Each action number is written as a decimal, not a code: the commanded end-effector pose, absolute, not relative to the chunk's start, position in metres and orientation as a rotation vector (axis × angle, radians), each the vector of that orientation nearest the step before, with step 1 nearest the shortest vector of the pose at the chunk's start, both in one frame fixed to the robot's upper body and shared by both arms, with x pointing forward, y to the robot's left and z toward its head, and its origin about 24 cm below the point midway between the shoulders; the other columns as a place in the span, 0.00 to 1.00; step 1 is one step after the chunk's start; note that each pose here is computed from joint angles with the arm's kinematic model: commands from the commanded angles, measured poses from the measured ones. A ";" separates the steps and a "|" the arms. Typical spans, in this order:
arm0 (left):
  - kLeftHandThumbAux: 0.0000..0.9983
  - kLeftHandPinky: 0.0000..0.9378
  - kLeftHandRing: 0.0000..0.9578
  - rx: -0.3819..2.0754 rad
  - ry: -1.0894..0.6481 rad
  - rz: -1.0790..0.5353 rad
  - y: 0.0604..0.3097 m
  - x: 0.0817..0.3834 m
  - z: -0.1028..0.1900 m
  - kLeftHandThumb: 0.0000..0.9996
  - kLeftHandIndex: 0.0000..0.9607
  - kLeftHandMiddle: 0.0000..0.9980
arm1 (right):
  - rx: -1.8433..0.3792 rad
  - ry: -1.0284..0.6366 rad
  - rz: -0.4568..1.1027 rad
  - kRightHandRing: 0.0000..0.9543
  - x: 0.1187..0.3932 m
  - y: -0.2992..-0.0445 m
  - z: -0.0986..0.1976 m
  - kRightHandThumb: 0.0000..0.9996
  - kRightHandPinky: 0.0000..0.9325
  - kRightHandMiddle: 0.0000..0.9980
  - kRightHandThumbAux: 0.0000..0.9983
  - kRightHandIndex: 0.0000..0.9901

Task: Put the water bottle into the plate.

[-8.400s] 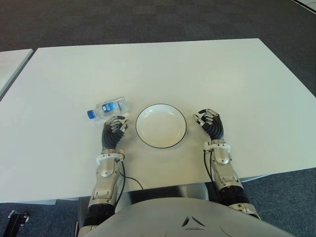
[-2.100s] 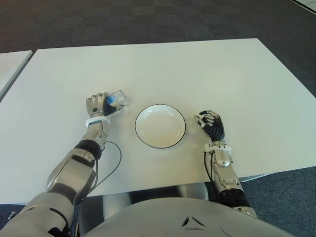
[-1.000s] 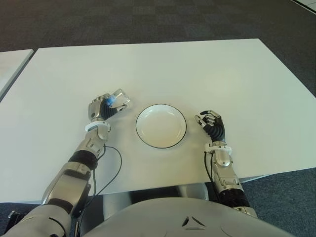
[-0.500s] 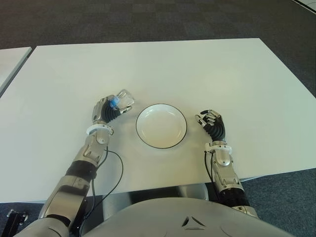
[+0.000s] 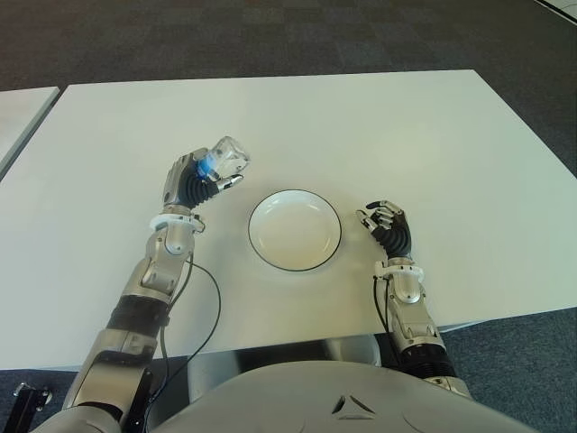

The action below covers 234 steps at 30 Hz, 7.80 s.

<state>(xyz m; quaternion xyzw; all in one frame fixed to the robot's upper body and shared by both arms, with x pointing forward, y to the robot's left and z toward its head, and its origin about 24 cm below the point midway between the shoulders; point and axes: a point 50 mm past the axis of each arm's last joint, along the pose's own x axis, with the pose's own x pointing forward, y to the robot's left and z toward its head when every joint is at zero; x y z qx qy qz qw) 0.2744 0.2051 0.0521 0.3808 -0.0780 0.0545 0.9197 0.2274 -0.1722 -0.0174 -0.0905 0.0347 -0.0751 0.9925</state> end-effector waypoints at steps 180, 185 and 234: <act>0.29 0.00 0.00 0.467 -0.338 -0.311 0.145 0.247 0.011 0.02 0.00 0.00 | -0.197 0.160 -0.132 0.77 0.221 -0.172 -0.032 0.70 0.76 0.75 0.73 0.44; 0.32 0.00 0.00 0.379 -0.342 -0.228 0.150 0.247 0.013 0.02 0.00 0.00 | -0.197 0.161 -0.131 0.77 0.221 -0.172 -0.031 0.70 0.77 0.75 0.73 0.44; 0.49 0.10 0.01 0.115 -0.028 0.199 0.193 0.188 -0.034 0.00 0.00 0.00 | -0.187 0.143 -0.130 0.77 0.221 -0.173 -0.030 0.70 0.77 0.75 0.73 0.44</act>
